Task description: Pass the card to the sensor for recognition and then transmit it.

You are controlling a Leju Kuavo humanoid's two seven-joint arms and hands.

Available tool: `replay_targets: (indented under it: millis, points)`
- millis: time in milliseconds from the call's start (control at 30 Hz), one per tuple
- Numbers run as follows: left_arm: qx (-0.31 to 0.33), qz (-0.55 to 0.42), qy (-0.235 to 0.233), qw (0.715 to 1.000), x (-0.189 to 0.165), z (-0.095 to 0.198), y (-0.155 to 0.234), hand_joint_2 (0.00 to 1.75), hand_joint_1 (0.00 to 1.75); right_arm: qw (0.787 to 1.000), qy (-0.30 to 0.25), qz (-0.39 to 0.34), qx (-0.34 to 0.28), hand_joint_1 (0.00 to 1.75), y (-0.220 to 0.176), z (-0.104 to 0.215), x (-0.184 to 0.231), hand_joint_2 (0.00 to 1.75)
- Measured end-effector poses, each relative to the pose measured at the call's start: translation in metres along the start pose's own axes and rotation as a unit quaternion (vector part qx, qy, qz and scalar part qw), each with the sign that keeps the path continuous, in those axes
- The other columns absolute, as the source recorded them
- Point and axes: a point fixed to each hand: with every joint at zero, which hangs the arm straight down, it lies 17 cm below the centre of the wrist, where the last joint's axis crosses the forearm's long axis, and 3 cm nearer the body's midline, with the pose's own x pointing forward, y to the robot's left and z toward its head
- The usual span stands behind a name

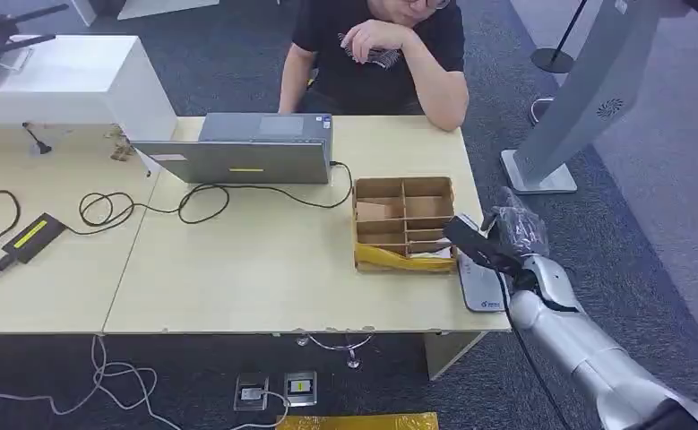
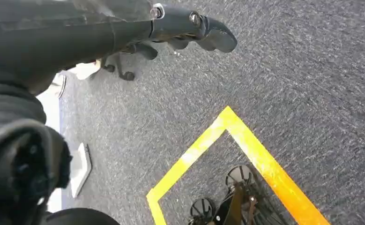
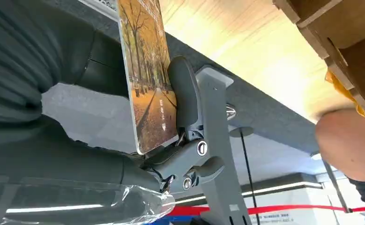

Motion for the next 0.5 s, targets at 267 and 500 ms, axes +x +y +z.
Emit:
replay_targets:
  millis: [267,500]
  points:
    - [0.005,-0.019,-0.003,1.0,0.001,-0.001,0.003,0.0,0.0,1.0,0.005,0.003,0.013,1.75,0.007,0.002,-0.001,1.75]
    - [0.007,-0.041,-0.008,0.999,0.003,-0.001,0.004,0.0,0.0,1.0,0.014,0.005,0.023,1.75,0.015,0.005,-0.007,1.75]
